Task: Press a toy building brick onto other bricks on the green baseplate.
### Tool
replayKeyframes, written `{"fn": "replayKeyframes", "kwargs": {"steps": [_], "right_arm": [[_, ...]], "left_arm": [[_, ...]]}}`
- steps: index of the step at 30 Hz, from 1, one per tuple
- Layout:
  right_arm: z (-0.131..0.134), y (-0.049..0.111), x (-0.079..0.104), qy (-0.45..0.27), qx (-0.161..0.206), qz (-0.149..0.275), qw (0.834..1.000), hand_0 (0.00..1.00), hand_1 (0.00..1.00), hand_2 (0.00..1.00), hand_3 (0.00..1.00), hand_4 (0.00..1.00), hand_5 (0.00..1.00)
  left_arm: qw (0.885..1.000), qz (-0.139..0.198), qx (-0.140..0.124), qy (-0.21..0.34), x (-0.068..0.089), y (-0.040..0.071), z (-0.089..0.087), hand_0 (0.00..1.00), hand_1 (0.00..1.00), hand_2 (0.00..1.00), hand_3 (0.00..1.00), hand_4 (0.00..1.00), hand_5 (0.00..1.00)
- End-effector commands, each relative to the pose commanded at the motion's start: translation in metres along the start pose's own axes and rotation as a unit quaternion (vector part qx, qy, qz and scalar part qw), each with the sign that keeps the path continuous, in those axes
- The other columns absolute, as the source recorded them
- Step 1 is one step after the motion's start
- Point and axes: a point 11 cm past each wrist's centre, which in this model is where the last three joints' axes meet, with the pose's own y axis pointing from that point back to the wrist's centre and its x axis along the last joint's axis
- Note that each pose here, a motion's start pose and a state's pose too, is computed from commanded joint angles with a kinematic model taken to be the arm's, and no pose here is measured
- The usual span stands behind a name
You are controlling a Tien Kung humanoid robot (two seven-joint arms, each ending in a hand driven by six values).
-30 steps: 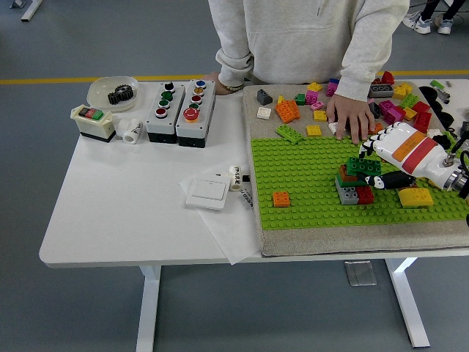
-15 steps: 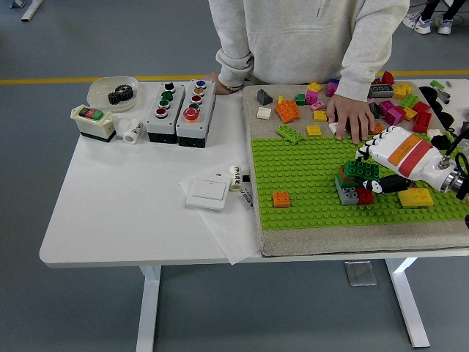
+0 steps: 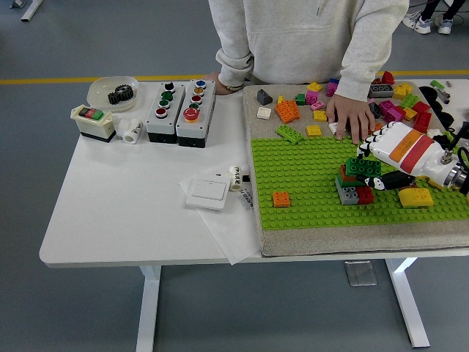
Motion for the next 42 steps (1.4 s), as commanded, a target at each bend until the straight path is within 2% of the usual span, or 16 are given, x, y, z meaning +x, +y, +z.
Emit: {"fn": "replayKeyframes", "kwargs": {"steps": [14, 24, 42], "right_arm": [[0.013, -0.008, 0.016, 0.007, 0.000, -0.002, 1.000, 0.358, 0.464, 0.502, 0.506, 0.692, 0.546], [-0.001, -0.014, 0.010, -0.001, 0.023, -0.015, 1.000, 0.359, 0.465, 0.505, 0.507, 0.693, 0.552], [0.002, -0.014, 0.017, 0.004, 0.029, -0.013, 0.999, 0.358, 0.469, 0.507, 0.506, 0.692, 0.570]], "left_arm": [[1.000, 0.001, -0.008, 0.001, 0.003, 0.001, 0.009, 0.720, 0.754, 0.753, 0.609, 0.677, 0.607], [1.000, 0.003, -0.011, 0.001, 0.005, 0.002, 0.013, 0.720, 0.753, 0.753, 0.608, 0.678, 0.606], [1.000, 0.004, -0.014, 0.001, 0.006, 0.002, 0.016, 0.721, 0.753, 0.753, 0.608, 0.678, 0.607]]}}
